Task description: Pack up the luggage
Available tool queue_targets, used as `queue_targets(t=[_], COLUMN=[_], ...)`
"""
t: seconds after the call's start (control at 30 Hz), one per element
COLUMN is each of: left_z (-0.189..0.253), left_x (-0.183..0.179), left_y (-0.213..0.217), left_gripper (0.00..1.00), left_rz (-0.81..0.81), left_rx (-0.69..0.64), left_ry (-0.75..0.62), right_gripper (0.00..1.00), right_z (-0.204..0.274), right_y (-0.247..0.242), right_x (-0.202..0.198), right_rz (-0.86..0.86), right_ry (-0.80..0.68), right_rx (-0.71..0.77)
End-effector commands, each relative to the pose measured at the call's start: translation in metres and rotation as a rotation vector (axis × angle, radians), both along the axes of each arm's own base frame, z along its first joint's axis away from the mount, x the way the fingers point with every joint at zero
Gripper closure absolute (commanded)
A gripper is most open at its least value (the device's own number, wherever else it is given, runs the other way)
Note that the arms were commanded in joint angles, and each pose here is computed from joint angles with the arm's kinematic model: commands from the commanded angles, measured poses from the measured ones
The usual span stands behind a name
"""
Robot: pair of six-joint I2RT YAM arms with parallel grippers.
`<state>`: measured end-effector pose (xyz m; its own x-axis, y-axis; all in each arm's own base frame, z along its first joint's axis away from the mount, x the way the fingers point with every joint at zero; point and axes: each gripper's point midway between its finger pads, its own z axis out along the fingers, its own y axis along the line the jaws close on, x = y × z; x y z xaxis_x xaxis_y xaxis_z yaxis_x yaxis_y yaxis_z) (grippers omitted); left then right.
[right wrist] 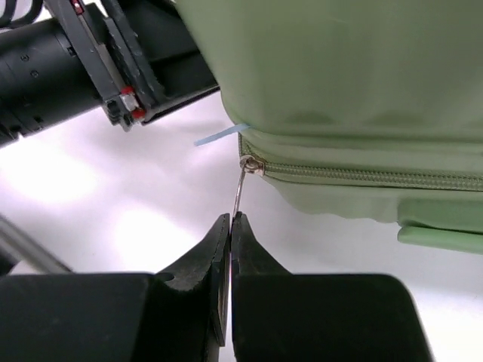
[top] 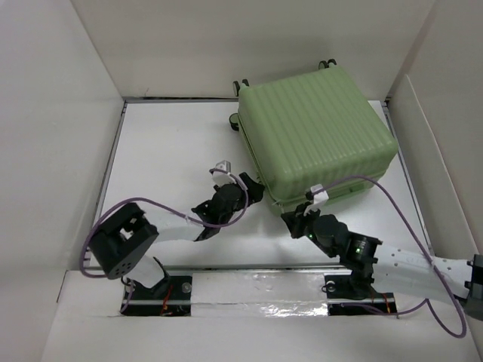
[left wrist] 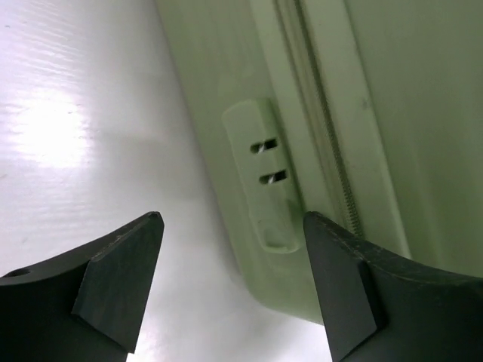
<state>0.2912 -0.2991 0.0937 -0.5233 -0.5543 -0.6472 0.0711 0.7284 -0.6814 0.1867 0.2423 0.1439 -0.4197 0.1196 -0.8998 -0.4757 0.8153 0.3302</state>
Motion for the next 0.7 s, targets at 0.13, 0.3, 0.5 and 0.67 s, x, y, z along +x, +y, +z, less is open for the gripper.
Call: queue_targets(t=[0.13,0.3,0.5,0.67], left_z=[0.117,0.142,0.16,0.138], left_x=[0.053,0.147,0.255,0.31], left_y=[0.052,0.088,0.065,0.042], left_gripper=[0.25,0.19,0.06,0.03], left_rz=[0.093,0.169,0.036,-0.017], left_rx=[-0.141,-0.157,-0.232,-0.226], left_ry=[-0.153,-0.144,-0.129,-0.048], right_gripper=[1.0,1.0,1.0,1.0], right_z=[0.038,0.05,0.04,0.037], right_y=[0.02,0.012,0.021,0.025], right_x=[-0.055,-0.054,-0.061,-0.061], right_rz=[0.21,0.202,0.239,0.245], right_ry=[0.058,0.033,0.061,0.07], right_rx=[0.232,0.238,0.244,0.241])
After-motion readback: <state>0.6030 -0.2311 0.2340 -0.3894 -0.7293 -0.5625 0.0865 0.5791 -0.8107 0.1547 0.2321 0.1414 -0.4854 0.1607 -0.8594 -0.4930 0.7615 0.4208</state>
